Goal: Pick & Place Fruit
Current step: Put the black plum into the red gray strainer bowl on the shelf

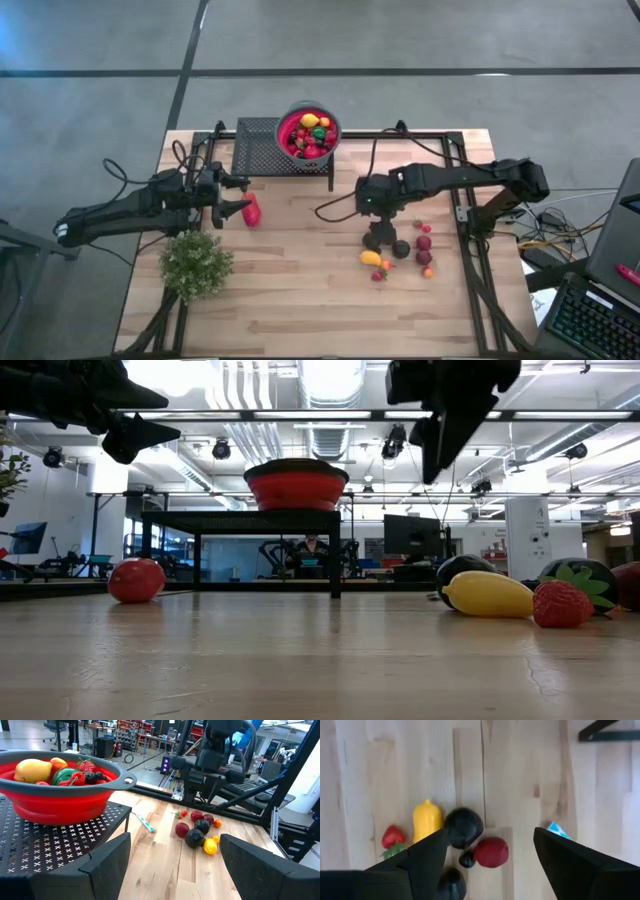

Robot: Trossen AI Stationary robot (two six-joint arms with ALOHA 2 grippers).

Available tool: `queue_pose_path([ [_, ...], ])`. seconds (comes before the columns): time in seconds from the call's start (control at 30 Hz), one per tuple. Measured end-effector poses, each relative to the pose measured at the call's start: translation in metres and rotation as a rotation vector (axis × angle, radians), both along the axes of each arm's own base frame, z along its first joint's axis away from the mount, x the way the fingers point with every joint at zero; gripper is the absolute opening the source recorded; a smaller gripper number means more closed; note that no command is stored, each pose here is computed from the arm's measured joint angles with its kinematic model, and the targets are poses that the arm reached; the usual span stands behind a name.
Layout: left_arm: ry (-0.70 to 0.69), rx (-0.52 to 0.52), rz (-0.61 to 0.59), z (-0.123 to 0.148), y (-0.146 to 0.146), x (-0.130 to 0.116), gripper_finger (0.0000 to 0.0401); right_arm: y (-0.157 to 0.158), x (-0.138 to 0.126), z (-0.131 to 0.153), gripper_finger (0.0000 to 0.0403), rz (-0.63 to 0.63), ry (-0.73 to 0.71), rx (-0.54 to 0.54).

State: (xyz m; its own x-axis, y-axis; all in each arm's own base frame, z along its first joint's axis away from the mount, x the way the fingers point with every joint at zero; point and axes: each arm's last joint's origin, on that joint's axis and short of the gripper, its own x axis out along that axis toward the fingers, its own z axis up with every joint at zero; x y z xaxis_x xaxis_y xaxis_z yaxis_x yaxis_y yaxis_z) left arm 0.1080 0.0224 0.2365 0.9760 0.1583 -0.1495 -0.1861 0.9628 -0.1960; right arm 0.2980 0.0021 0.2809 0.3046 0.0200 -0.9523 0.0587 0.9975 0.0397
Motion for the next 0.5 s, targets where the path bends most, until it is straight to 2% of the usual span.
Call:
queue_pose_path([
  [0.23, 0.0, 0.0, 0.0, 0.0, 0.0, 0.0, 0.0312, 0.003, -0.006, -0.021, 0.0289, -0.039, 0.063, 0.01],
  [0.5, 0.0, 0.0, 0.0, 0.0, 0.0, 0.0, 0.0312, 0.017, -0.008, -0.034, 0.028, -0.022, 0.072, 0.024],
])
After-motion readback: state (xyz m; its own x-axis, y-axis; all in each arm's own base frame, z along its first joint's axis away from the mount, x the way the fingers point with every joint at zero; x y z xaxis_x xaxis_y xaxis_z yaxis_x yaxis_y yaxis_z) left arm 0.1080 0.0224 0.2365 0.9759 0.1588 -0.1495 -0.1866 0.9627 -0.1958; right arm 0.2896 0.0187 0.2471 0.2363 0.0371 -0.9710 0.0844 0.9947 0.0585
